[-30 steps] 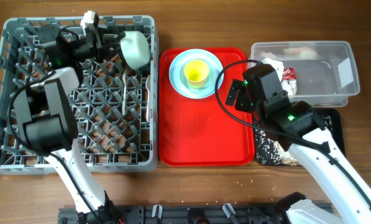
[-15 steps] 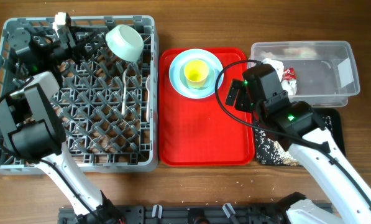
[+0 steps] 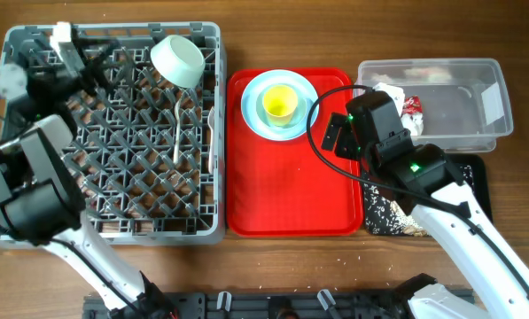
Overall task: Sort waste into correct bins and load items into the dishwasher rack
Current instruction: 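Carry the green bowl with the left gripper to the rack's back row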
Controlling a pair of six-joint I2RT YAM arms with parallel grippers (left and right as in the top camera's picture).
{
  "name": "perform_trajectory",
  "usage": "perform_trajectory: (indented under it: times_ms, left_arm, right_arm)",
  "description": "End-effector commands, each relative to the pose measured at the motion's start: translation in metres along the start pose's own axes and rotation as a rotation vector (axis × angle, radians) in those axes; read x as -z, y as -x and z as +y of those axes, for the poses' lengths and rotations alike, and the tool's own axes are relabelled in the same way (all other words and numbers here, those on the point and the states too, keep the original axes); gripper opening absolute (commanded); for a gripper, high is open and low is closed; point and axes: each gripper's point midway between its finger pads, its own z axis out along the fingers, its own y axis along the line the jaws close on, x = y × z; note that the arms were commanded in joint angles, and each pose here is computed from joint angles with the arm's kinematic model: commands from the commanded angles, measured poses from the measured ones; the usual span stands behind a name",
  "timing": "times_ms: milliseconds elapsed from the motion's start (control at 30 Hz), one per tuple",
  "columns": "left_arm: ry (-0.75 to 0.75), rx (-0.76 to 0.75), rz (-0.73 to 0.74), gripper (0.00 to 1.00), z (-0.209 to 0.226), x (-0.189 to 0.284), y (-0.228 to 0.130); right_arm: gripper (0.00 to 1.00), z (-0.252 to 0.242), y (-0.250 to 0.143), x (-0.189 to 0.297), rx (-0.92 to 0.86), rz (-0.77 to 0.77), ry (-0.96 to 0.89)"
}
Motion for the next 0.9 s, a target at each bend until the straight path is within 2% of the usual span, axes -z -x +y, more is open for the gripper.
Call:
perform_trajectory:
  times_ms: [0, 33, 67, 100, 167, 233, 300, 400, 500, 533, 600, 700, 733, 800, 867]
  left_arm:
    - [-0.065, -0.23, -0.047, 1.0, -0.128, -0.006, -0.007]
    - [-0.076, -0.339, -0.038, 0.78, -0.147, -0.011, -0.015]
    - [-0.084, -0.397, -0.023, 0.2, -0.155, -0.017, -0.021]
    - [-0.098, -0.404, 0.0, 0.04, -0.158, -0.027, -0.027]
    - [-0.124, -0.365, 0.077, 0.04, -0.154, -0.059, -0.04]
    - [-0.127, -0.243, 0.135, 0.04, -0.132, -0.104, -0.048]
    - [-0.077, -0.135, 0.087, 0.04, -0.104, -0.131, -0.045]
    - [0.031, -0.083, -0.036, 0.04, -0.071, -0.139, -0.028]
    - [0.278, -0.043, -0.08, 0.04, -0.004, -0.136, -0.036]
    - [0.459, -0.036, -0.103, 0.04, 0.033, -0.125, -0.042]
    - [0.623, -0.046, -0.093, 0.04, 0.057, -0.112, -0.05]
    - [0.774, -0.075, -0.078, 0.04, 0.055, -0.093, -0.051]
    - [0.875, -0.106, -0.092, 0.04, 0.049, -0.079, -0.045]
    - [0.97, -0.136, -0.124, 0.04, 0.027, -0.062, -0.037]
    - [0.974, -0.175, -0.163, 0.04, -0.014, -0.056, -0.03]
  right_arm:
    - [1.0, 0.001, 0.002, 0.0, -0.002, -0.002, 0.003]
    - [1.0, 0.001, 0.002, 0.0, -0.001, -0.002, 0.003]
    - [1.0, 0.001, 0.002, 0.0, -0.001, -0.002, 0.003]
    - [1.0, 0.001, 0.002, 0.0, -0.001, -0.002, 0.002]
    - [1.0, 0.001, 0.002, 0.0, -0.001, -0.002, 0.002]
    - [1.0, 0.001, 0.002, 0.0, -0.001, -0.002, 0.002]
    - [1.0, 0.001, 0.002, 0.0, -0.001, -0.002, 0.002]
    - [1.0, 0.001, 0.002, 0.0, -0.001, -0.002, 0.003]
    - [1.0, 0.001, 0.002, 0.0, -0.002, -0.002, 0.003]
    - [1.0, 0.001, 0.002, 0.0, -0.001, -0.002, 0.003]
    - [1.0, 0.001, 0.002, 0.0, -0.002, -0.002, 0.003]
    - [1.0, 0.001, 0.002, 0.0, -0.002, -0.002, 0.003]
    - [1.0, 0.001, 0.002, 0.0, -0.001, -0.002, 0.002]
    - [1.0, 0.001, 0.002, 0.0, -0.001, -0.002, 0.003]
    - [1.0, 0.001, 0.002, 0.0, -0.002, -0.002, 0.003]
